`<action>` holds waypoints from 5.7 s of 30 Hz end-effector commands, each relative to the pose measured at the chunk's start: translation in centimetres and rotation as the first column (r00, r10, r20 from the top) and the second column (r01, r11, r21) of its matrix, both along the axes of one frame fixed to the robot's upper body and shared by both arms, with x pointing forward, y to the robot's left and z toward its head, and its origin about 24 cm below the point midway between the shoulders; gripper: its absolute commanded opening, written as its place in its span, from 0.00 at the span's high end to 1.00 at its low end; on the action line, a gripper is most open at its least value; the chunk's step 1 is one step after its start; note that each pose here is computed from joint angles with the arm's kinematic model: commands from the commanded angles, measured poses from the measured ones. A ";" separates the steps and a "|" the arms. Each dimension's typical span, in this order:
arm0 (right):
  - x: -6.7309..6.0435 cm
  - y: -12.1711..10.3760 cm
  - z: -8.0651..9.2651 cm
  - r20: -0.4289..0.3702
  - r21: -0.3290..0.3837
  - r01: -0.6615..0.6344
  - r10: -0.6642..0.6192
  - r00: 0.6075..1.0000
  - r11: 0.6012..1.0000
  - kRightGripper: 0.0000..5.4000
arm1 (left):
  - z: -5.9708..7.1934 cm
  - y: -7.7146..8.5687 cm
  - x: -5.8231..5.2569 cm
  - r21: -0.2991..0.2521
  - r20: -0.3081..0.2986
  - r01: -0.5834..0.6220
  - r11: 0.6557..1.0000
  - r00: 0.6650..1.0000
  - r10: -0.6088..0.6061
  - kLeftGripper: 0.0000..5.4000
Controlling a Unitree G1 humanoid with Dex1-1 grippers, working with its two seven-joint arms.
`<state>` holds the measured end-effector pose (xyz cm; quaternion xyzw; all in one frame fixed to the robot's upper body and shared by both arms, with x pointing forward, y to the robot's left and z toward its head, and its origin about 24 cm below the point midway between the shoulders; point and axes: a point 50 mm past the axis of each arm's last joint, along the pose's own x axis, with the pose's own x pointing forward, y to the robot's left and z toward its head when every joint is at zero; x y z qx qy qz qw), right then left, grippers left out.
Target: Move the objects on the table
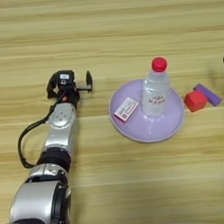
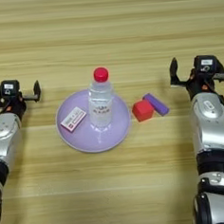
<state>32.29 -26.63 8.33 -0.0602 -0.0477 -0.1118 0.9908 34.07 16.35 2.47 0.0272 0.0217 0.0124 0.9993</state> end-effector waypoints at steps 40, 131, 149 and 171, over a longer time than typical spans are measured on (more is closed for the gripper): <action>1.3 1.8 -1.2 -0.013 -0.036 -0.082 0.081 0.997 0.996 0.01 | 10.6 -12.6 -8.7 0.083 0.247 0.711 0.698 0.664 -0.706 0.00; 1.1 2.3 -1.2 -0.007 -0.045 -0.083 0.083 0.997 0.995 0.00 | 4.6 -2.8 -1.2 -0.011 0.108 0.340 0.940 0.935 -0.337 0.42; 1.0 2.4 -1.2 -0.003 -0.047 -0.086 0.086 0.996 0.995 0.00 | 1.8 -2.6 -1.2 0.035 0.034 0.321 0.946 0.946 -0.322 0.37; 1.1 2.5 -1.3 -0.011 -0.051 -0.090 0.090 0.996 0.995 0.00 | 2.6 -2.7 -0.5 0.073 0.080 0.301 0.951 0.949 -0.306 0.00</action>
